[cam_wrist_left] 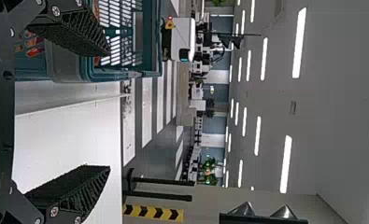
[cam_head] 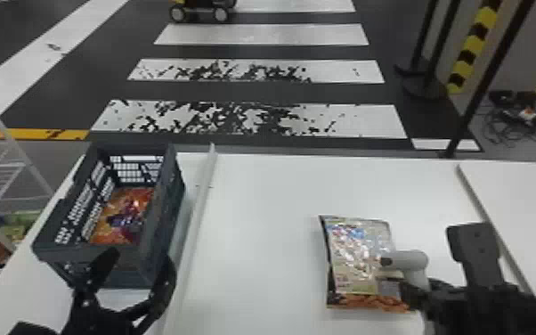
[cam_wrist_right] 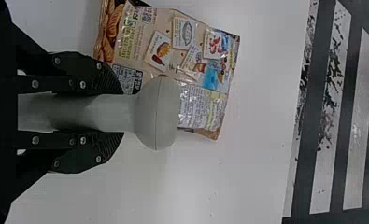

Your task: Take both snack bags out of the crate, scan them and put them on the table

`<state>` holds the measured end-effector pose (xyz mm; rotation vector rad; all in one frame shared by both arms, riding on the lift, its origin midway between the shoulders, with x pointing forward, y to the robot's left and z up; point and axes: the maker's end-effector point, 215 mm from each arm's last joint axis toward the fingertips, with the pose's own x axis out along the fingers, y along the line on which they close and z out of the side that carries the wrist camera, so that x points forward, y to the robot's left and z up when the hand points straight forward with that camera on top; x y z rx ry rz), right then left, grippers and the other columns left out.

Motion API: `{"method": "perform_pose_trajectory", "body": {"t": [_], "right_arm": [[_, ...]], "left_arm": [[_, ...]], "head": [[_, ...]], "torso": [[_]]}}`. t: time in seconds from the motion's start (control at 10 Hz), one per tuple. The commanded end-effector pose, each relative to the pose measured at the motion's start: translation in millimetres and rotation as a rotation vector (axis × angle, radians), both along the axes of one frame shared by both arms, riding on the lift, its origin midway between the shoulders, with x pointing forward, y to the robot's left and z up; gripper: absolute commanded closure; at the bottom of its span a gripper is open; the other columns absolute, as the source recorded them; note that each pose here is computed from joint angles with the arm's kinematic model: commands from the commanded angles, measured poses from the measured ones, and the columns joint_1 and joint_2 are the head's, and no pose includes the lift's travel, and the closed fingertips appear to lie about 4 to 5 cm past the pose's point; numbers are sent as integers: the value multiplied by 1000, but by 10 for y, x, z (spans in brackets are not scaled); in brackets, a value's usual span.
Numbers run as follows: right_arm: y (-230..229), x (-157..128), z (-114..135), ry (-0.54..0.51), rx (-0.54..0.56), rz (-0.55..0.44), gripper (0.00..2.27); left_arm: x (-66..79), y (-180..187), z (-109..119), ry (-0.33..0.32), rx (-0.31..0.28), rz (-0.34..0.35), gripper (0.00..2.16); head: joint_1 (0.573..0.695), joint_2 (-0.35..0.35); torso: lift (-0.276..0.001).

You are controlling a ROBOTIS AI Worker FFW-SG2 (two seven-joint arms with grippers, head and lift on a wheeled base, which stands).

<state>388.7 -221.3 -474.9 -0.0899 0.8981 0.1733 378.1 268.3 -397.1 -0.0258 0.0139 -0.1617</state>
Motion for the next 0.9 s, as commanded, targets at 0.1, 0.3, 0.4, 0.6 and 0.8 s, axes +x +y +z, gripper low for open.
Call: {"method": "perform_pose_trajectory", "body": {"t": [0.1,0.3,0.4,0.6,0.8], "right_arm": [[70,85,68,-8,-4,8,2236],[67,41,28,11,-9,6,2236],[73,35,14,15,-8,7,2236],[79,62,24,12,-9,8,2236],[23,79,31,6,-13,-1,2236]], "left_arm": [[3,0,4,-1,-1,0,140],[2,3,6,-3,-2,0,140],[-1,5,-1,-1,-5,0,140],[-2,18,-6,0,-7,3,140],[-2,20,-5,0,-8,4,140]], "head": [[695,73],[695,79],[695,79],[695,81],[695,84]], "torso": [[-94],[-94],[-94],[-94],[-94]]}}
